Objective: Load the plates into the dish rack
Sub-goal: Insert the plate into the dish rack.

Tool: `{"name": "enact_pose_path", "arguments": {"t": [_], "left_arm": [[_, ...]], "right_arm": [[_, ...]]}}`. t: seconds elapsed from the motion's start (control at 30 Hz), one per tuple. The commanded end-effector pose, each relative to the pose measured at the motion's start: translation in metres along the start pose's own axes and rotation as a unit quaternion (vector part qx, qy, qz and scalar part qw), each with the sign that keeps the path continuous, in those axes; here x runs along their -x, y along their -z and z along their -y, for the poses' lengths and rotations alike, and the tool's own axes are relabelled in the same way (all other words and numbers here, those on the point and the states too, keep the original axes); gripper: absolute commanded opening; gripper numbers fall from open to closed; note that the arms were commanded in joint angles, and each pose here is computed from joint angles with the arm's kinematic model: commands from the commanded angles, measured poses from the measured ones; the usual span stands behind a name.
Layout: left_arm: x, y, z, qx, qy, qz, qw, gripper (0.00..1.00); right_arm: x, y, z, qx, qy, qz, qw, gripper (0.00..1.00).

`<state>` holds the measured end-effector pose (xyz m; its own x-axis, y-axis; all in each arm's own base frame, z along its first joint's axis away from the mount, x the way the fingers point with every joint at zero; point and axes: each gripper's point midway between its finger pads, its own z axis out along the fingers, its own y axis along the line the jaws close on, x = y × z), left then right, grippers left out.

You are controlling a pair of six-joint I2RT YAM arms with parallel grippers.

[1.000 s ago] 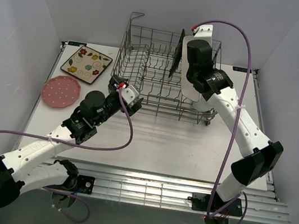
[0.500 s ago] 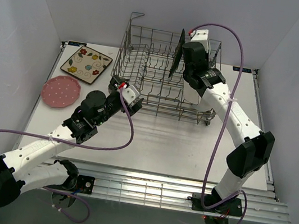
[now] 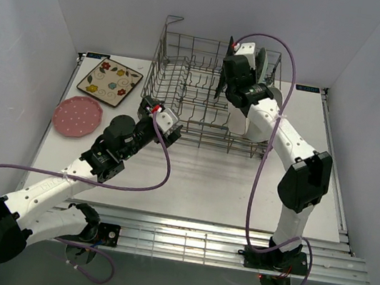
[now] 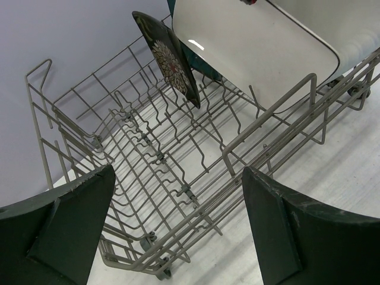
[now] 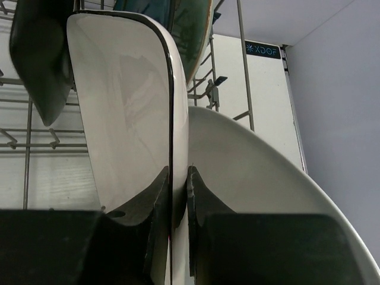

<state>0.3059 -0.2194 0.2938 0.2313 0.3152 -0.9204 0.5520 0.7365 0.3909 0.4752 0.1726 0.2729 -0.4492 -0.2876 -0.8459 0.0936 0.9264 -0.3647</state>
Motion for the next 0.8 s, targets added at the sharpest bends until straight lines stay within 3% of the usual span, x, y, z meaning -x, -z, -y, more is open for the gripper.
{"name": "enact_pose_path", "arguments": {"t": [0.0, 0.3, 0.77], "left_arm": [[0.0, 0.001, -0.001, 0.002, 0.005, 0.006, 1.0, 0.98], [-0.001, 0.0, -0.001, 0.003, 0.005, 0.004, 1.0, 0.98], [-0.002, -0.001, 0.0, 0.002, 0.002, 0.002, 1.0, 0.98]], "right_arm": [[0.049, -0.005, 0.023, -0.041, -0.068, 0.058, 0.995, 0.08], [0.028, -0.02, 0.02, -0.063, -0.078, 0.033, 0.994, 0.08], [0.056, 0.015, 0.046, -0.044, -0.116, 0.064, 0.99, 0.08]]}}
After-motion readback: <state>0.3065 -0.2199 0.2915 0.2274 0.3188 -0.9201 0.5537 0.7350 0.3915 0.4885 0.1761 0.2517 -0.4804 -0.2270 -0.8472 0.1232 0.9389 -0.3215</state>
